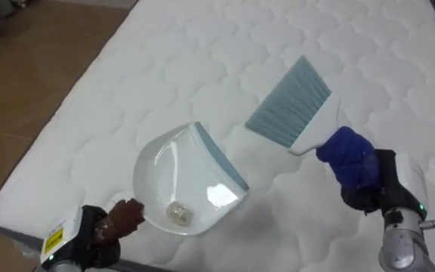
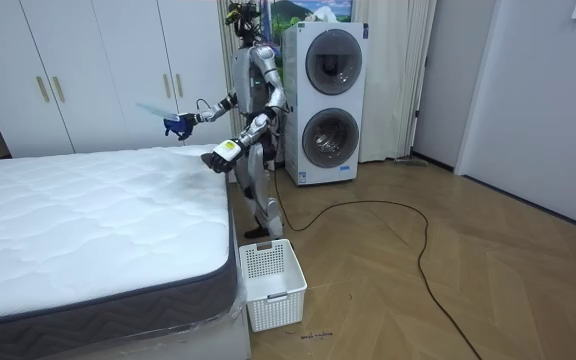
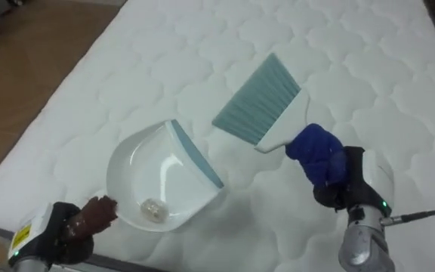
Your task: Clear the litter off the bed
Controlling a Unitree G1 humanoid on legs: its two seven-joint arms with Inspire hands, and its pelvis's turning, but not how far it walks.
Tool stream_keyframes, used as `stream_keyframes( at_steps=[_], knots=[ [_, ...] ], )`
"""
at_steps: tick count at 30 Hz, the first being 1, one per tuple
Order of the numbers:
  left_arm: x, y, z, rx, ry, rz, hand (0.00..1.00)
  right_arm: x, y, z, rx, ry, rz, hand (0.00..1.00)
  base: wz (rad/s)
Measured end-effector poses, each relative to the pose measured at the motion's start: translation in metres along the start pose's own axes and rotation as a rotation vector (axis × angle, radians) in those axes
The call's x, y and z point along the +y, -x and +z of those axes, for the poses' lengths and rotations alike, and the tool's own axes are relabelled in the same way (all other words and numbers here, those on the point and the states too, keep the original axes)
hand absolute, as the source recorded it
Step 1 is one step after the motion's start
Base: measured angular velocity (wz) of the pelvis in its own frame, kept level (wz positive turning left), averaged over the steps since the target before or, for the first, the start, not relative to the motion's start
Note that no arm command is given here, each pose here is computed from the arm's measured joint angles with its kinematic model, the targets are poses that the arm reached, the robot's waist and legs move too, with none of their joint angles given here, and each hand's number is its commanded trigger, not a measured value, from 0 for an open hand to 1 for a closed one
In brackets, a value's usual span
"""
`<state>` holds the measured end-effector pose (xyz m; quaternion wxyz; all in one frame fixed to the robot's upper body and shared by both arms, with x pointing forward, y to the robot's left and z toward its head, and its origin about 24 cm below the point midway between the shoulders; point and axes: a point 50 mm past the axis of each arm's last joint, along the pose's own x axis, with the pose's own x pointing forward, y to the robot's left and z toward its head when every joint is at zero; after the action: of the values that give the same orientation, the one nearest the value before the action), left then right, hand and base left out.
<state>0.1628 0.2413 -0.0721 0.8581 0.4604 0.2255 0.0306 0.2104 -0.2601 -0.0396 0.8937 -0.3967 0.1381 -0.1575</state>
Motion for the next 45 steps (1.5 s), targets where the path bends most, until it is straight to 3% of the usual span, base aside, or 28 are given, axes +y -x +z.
stream_keyframes(
  at_steps=[6, 14, 20, 32, 38, 45],
  knots=[
    [0.009, -0.003, 0.016, -0.070, 0.019, 0.028, 1.00, -0.007, 0.002, 0.002, -0.008, -0.022, -0.056, 0.00, 1.37],
    [0.018, -0.006, 0.010, -0.040, 0.032, 0.066, 1.00, -0.006, -0.003, 0.011, -0.060, -0.037, -0.039, 0.00, 0.37],
    [0.009, -0.008, 0.023, -0.066, 0.066, 0.017, 1.00, -0.012, -0.006, -0.004, 0.013, -0.011, -0.074, 0.00, 0.97],
    [0.005, -0.015, 0.017, -0.031, 0.046, -0.012, 1.00, 0.003, 0.008, -0.016, 0.094, -0.054, -0.045, 0.00, 0.68],
    [0.015, -0.018, 0.014, -0.025, 0.050, 0.038, 1.00, 0.006, 0.009, -0.017, 0.110, -0.078, -0.037, 0.00, 0.24],
    [0.025, -0.027, 0.024, -0.087, 0.014, 0.049, 1.00, 0.012, 0.020, -0.031, 0.189, -0.114, -0.028, 0.00, 0.94]
  ],
)
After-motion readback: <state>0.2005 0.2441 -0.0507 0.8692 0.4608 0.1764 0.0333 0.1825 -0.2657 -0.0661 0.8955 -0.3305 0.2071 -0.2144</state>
